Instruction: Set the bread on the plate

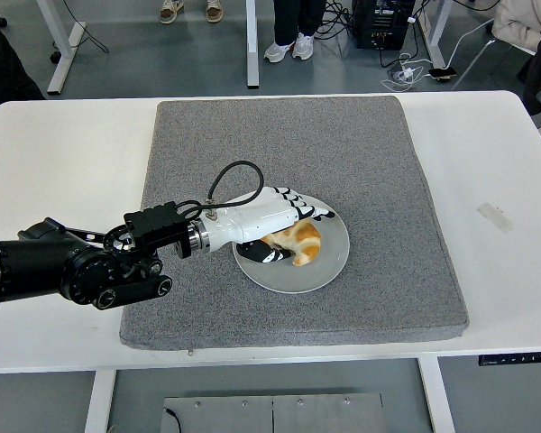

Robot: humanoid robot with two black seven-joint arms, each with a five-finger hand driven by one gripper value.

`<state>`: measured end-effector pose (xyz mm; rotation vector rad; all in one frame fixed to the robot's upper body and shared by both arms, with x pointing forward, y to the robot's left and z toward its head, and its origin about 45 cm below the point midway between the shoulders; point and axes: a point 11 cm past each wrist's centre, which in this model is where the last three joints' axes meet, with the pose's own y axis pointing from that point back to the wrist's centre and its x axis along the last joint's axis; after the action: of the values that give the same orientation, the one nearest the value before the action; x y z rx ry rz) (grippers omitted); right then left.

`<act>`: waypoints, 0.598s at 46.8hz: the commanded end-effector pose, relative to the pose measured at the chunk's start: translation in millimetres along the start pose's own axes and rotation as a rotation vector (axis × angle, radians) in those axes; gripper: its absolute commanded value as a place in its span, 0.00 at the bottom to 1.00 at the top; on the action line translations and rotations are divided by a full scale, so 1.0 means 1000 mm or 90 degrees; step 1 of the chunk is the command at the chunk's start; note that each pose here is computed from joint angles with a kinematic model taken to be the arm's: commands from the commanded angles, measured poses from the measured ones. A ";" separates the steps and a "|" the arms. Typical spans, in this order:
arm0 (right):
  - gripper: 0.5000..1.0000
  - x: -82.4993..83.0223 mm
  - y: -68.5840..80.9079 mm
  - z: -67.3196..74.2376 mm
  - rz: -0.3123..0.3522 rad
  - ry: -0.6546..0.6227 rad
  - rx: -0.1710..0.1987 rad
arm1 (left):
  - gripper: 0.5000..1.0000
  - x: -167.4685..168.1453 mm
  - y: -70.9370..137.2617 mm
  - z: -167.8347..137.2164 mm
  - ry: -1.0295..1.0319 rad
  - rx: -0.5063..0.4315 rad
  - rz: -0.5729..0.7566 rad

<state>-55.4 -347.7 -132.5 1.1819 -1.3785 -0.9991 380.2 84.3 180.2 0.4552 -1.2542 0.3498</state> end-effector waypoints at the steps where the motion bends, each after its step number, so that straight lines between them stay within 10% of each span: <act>1: 1.00 0.000 0.000 0.000 0.000 0.000 0.000 | 0.74 0.002 0.000 0.005 0.002 -0.018 -0.001; 28: 1.00 0.000 0.000 0.000 0.000 0.000 0.000 | 0.80 0.038 0.017 0.005 0.004 -0.059 0.025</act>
<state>-55.3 -347.7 -132.5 1.1823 -1.3783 -0.9993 377.4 94.0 216.2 0.3579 -1.2691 0.3166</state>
